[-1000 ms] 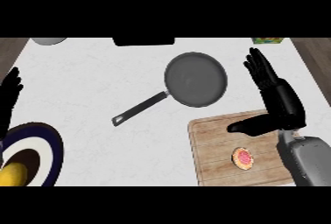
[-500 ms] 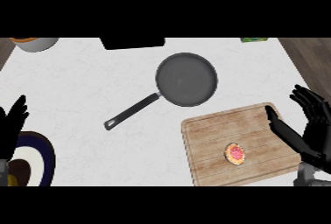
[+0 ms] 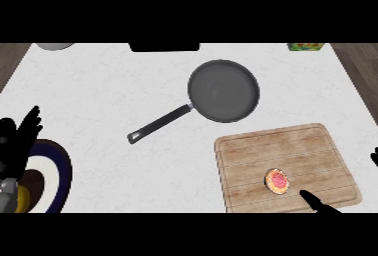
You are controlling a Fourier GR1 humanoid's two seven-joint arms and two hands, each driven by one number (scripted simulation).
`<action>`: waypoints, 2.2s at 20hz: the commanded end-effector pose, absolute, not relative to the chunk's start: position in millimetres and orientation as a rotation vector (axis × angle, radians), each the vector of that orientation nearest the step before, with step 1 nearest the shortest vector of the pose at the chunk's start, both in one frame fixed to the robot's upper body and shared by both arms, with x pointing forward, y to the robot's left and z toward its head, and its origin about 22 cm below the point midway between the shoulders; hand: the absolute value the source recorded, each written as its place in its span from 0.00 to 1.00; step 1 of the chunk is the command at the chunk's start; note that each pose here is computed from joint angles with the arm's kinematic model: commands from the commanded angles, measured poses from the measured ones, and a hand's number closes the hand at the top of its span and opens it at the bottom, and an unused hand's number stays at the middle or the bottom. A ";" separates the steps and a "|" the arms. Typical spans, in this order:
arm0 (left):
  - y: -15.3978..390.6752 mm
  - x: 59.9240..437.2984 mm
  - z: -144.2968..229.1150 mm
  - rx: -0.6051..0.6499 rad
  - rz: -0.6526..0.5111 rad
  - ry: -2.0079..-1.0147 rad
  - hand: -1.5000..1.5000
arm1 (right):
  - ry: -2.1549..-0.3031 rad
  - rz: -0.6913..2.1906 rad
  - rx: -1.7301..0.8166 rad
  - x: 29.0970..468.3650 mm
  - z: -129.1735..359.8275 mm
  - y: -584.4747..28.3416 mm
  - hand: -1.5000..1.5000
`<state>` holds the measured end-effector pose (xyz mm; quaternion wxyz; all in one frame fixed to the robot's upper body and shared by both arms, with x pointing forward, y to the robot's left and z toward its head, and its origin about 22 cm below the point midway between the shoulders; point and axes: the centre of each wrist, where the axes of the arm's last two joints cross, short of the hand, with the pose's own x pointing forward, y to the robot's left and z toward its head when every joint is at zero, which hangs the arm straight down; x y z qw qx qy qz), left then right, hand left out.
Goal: Pick the cupcake from the cutting board and place it in the pan
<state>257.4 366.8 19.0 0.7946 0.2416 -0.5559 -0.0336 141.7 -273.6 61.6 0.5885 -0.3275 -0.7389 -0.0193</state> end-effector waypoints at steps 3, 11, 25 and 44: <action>358.2 265.2 21.0 0.502 -0.087 -1.209 0.50 | -1.422 0.304 -0.902 123.5 97.3 -293.6 0.00; 339.8 280.1 21.3 0.469 -0.124 -1.226 0.50 | -1.029 0.581 -0.968 136.4 137.6 -274.1 0.00; 349.5 269.2 12.3 0.493 -0.100 -1.225 0.50 | -0.798 0.726 -0.903 189.3 133.9 -178.5 0.00; 335.3 283.3 5.4 0.493 -0.099 -1.219 0.50 | -0.701 0.793 -0.894 211.0 69.0 -177.6 0.00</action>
